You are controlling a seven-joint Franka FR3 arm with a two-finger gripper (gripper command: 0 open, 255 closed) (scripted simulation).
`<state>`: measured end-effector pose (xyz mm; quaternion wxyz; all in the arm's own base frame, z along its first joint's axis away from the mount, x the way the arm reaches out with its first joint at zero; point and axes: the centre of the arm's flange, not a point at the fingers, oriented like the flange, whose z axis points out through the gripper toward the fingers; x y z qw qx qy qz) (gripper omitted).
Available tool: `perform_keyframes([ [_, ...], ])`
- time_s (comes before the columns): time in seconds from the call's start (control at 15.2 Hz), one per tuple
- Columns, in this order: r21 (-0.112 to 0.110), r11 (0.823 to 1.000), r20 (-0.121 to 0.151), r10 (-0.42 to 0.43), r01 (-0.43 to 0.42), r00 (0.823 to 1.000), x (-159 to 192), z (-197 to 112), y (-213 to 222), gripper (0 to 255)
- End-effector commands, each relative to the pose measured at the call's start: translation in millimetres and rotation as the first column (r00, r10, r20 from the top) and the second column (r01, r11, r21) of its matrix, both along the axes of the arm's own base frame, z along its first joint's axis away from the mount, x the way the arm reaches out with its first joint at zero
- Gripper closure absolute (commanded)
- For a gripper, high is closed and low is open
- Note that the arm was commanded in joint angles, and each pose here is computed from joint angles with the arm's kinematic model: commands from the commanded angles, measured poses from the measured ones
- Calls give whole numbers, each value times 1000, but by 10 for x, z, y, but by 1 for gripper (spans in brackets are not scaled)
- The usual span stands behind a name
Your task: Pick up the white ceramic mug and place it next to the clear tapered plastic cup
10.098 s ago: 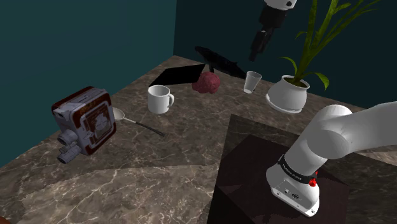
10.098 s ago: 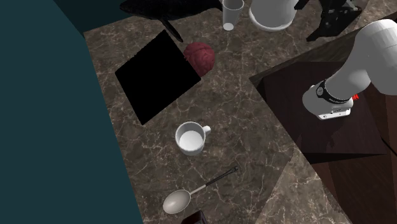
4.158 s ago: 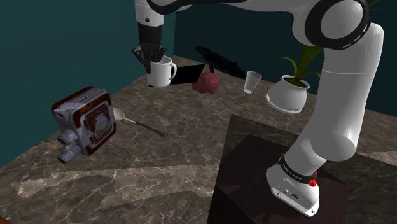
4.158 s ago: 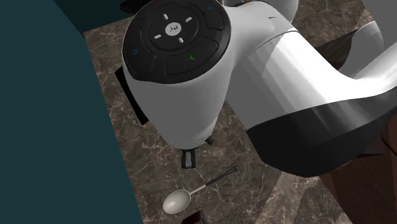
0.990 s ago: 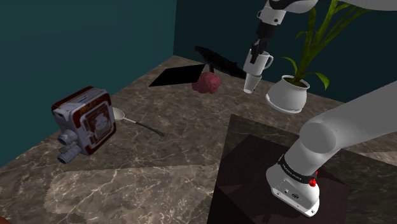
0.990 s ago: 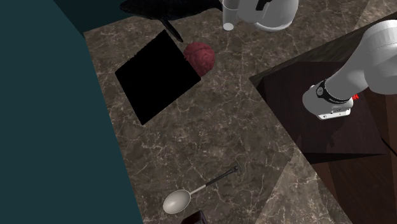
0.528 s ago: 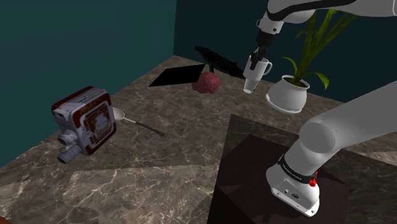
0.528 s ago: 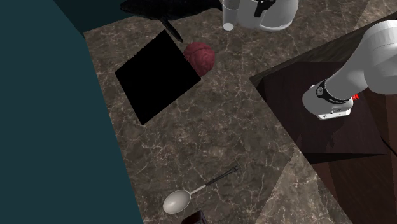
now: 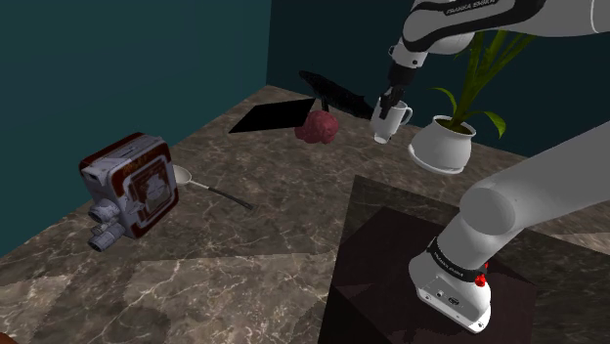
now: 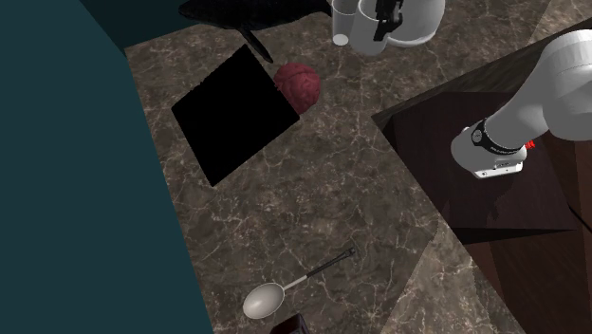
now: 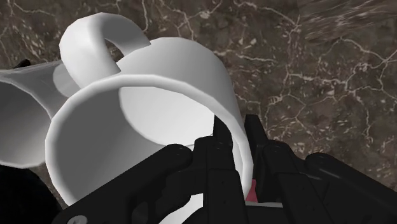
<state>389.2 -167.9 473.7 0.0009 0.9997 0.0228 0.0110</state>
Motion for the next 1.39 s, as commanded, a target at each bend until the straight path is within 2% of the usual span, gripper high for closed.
perform_keyframes([
  [0.0,0,1000,1,0,0,1000,3,-97,-10,255],
  [1.32,0,1000,1,0,0,1000,3,-1146,-10,255],
])
